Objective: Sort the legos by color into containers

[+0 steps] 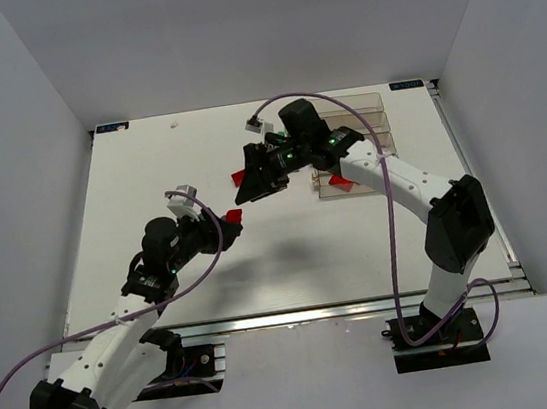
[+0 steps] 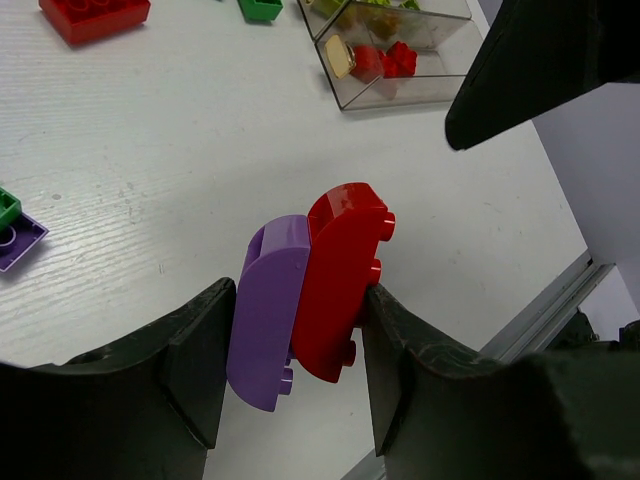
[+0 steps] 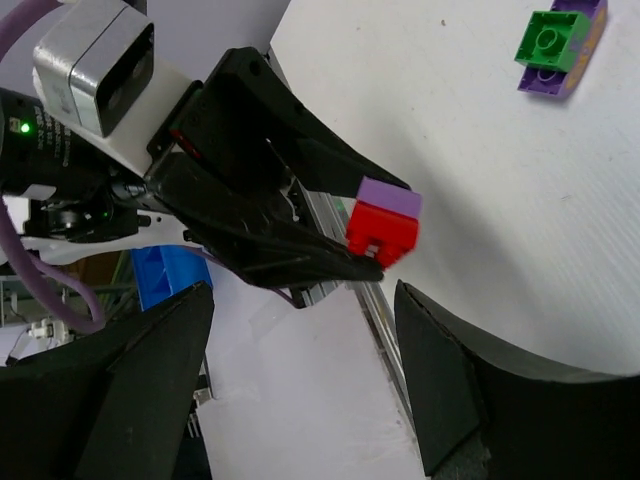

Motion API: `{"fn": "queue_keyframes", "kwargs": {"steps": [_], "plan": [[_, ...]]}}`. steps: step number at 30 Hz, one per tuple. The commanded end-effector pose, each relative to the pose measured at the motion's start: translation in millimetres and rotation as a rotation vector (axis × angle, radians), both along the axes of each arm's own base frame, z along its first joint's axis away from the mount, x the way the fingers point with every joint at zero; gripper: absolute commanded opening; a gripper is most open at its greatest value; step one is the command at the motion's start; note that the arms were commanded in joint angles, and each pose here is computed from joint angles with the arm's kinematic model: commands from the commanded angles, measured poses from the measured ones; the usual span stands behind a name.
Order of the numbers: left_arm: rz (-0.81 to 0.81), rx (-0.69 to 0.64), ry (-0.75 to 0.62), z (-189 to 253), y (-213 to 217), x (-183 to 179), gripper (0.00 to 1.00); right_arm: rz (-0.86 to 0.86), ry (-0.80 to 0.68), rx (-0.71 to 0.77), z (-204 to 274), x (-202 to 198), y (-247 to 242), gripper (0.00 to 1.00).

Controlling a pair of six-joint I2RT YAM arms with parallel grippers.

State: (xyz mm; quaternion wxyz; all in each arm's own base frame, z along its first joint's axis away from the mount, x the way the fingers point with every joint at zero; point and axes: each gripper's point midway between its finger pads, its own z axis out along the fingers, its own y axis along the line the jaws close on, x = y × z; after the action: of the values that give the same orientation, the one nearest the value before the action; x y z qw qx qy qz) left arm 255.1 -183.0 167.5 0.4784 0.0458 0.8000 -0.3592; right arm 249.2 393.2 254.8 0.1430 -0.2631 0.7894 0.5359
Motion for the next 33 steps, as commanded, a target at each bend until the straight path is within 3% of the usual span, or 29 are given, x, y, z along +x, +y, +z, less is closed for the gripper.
{"fn": "queue_keyframes", "kwargs": {"steps": [1,16,28,33], "plan": [[0.002,-0.041,-0.08,30.6,-8.8,10.7,0.33,-0.047,0.007,0.0,8.6,5.4,15.5,0.78],[0.007,-0.062,-0.092,33.8,-11.3,7.0,0.33,-0.115,-0.028,-0.103,-25.6,14.2,21.3,0.72],[0.011,-0.082,-0.093,34.6,-11.5,5.9,0.34,-0.07,-0.004,-0.1,-36.2,-2.4,32.7,0.62],[0.008,-0.087,-0.094,35.4,-12.5,5.4,0.35,-0.069,0.006,-0.111,-42.9,-4.8,31.9,0.53]]}}
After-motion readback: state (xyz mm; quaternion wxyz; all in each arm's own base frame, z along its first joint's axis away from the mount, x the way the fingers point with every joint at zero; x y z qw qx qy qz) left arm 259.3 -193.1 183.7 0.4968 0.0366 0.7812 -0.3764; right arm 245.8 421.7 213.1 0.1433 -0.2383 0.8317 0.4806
